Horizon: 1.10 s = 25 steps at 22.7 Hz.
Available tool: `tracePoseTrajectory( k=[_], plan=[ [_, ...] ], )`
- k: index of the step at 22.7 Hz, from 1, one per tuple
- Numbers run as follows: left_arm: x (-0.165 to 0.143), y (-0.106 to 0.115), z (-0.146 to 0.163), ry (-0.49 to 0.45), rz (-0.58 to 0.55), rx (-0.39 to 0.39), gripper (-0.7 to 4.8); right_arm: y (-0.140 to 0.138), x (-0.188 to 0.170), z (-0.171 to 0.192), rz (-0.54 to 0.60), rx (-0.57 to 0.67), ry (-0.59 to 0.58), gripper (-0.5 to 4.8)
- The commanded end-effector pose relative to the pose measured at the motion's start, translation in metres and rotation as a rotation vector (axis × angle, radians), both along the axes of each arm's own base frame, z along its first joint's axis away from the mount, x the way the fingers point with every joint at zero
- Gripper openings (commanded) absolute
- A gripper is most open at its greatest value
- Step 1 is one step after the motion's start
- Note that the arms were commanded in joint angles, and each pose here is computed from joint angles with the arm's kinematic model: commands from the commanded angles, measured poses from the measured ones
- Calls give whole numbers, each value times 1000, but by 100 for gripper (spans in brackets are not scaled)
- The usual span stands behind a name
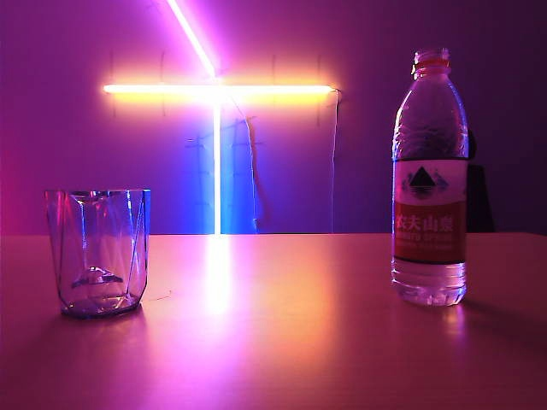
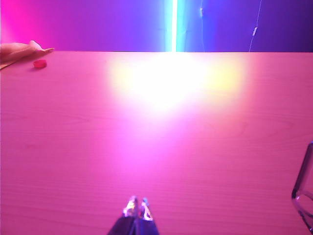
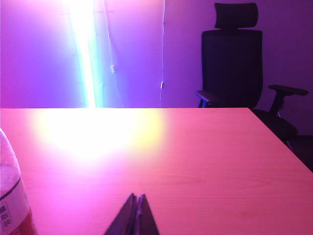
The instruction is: Pick up the mineral water bottle on the table and pour water into the mug until it's half full.
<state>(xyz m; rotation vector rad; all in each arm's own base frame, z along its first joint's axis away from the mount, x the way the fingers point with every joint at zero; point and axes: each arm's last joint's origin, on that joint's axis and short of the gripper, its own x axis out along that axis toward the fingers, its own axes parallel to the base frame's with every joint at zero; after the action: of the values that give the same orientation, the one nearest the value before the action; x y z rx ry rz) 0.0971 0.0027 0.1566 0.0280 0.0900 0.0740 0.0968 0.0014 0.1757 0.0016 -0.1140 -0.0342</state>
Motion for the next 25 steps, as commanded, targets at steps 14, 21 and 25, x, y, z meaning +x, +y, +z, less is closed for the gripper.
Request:
tracePoseTrajectory(
  k=[14, 21, 25],
  plan=[
    [-3, -29, 1, 2, -297, -2, -2, 4, -2, 11, 175, 248, -72, -9],
    [-16, -64, -6, 83, -673, 25, -2, 10, -12, 32, 372, 356, 86, -9],
    [-21, -71, -6, 83, -759, 29, -2, 20, -13, 23, 472, 280, 213, 158]
  ],
)
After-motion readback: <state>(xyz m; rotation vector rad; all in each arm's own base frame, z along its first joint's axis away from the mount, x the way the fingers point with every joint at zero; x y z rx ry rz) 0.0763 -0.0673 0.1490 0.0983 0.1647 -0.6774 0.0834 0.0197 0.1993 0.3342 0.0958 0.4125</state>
